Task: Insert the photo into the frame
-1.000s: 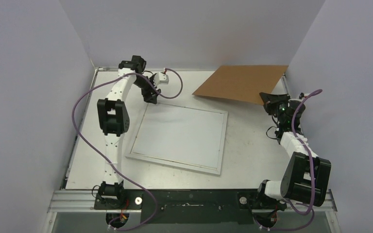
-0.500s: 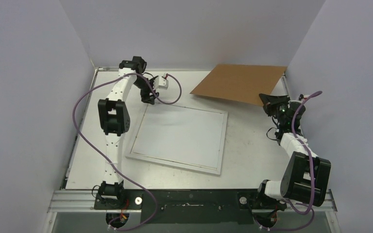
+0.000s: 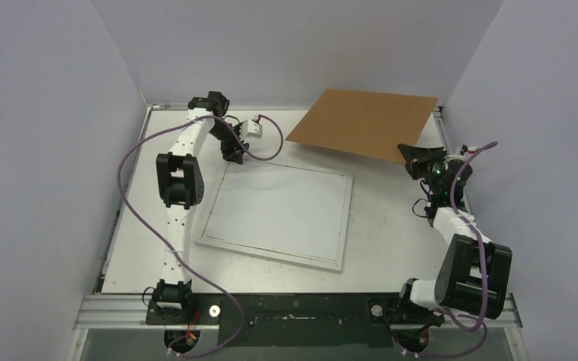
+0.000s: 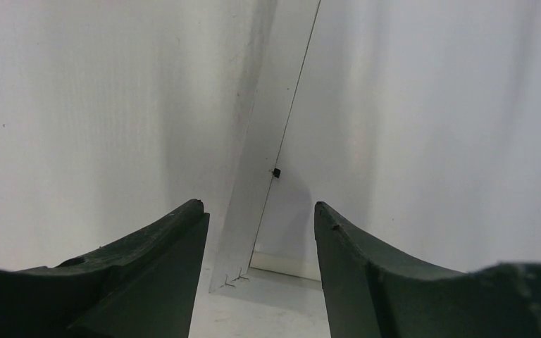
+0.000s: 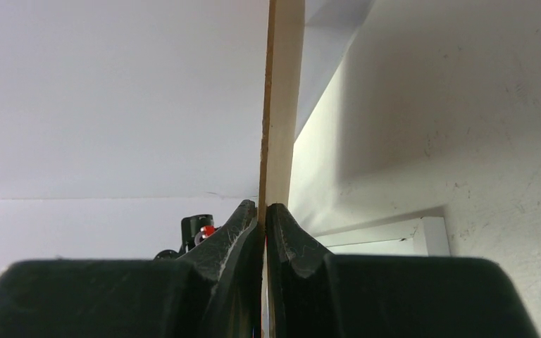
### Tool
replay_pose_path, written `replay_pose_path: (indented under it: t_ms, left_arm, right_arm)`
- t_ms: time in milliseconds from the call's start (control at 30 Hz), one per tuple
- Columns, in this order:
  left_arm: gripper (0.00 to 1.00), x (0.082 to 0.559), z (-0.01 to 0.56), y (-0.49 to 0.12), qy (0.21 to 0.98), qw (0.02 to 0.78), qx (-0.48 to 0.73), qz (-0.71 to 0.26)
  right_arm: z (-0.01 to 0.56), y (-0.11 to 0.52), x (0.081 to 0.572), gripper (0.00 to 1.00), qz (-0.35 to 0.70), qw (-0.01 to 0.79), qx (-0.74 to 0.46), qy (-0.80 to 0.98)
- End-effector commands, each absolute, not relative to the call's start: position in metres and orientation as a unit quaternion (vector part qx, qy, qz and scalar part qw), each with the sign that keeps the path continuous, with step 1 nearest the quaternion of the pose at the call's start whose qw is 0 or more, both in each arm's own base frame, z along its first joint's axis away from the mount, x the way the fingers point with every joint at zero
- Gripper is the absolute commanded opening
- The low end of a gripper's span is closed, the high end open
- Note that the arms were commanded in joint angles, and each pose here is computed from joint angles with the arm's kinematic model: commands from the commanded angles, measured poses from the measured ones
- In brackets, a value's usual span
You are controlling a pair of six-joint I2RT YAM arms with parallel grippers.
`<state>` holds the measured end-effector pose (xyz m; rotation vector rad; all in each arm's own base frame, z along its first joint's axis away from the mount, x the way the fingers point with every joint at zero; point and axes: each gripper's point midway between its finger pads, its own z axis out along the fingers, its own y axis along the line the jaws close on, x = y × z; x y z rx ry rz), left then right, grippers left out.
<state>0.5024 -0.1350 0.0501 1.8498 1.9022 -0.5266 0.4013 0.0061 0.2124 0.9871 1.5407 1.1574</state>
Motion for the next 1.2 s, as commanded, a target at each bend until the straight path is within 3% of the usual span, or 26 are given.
replay_pose_path:
  t_ms: [0, 200, 833, 1033, 1167]
  left_arm:
    - [0.55, 0.518, 0.071, -0.132, 0.714, 0.272, 0.603, -0.229]
    - [0.59, 0.524, 0.072, -0.125, 0.717, 0.287, 0.589, -0.237]
    - [0.54, 0.523, 0.052, -0.124, 0.706, 0.269, 0.612, -0.233]
    - [0.42, 0.522, 0.05, -0.122, 0.709, 0.266, 0.61, -0.234]
    - [0.26, 0.522, 0.05, -0.121, 0.715, 0.266, 0.602, -0.236]
  right_arm:
    - [0.267, 0.008, 0.401, 0.05, 0.503, 0.531, 0.34, 0.591]
    - [0.267, 0.009, 0.397, 0.05, 0.496, 0.532, 0.34, 0.596]
    - [0.272, 0.009, 0.389, 0.05, 0.476, 0.53, 0.343, 0.612]
    - [0.271, 0.009, 0.387, 0.05, 0.474, 0.527, 0.346, 0.614]
    - [0.273, 0.009, 0.386, 0.05, 0.474, 0.528, 0.346, 0.614]
